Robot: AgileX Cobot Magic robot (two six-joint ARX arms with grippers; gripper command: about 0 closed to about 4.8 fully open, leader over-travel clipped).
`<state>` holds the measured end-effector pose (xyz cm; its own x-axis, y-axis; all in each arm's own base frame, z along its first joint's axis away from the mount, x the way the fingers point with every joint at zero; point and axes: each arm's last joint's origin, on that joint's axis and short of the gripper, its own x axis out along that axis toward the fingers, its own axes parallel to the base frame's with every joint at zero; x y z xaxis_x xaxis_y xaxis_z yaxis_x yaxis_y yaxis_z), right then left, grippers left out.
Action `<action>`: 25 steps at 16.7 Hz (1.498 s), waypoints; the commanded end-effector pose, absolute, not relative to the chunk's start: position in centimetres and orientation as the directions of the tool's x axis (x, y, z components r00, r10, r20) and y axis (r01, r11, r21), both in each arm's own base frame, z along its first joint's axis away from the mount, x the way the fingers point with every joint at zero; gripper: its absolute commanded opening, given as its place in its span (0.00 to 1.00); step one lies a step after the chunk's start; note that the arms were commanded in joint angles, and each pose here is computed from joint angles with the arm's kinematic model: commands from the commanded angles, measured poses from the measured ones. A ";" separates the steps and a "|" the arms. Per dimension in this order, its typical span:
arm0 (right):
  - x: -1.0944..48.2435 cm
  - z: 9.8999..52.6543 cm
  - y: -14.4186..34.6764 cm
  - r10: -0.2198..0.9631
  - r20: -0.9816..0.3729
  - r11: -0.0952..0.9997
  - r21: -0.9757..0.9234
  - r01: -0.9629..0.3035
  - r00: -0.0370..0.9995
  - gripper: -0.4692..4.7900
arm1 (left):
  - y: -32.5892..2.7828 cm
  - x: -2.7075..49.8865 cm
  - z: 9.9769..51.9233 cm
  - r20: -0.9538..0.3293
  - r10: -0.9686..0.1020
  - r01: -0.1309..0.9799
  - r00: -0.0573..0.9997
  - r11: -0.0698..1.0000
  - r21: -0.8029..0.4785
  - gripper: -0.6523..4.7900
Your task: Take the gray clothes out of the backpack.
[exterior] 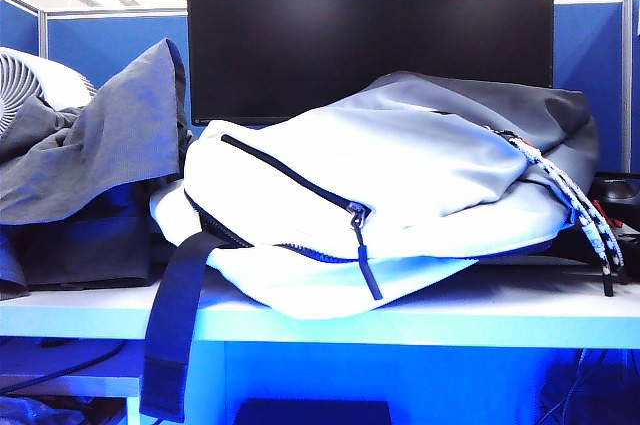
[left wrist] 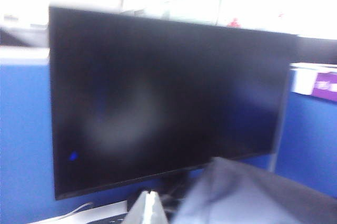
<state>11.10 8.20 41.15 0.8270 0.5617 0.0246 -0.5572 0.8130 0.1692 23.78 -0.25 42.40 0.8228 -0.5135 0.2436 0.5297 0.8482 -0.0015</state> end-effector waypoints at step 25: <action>6.3 23.5 4.6 0.561 0.252 0.746 0.260 -0.613 0.789 0.09 | -1.4 6.2 24.2 0.041 -0.543 0.530 0.838 0.796 -0.291 0.11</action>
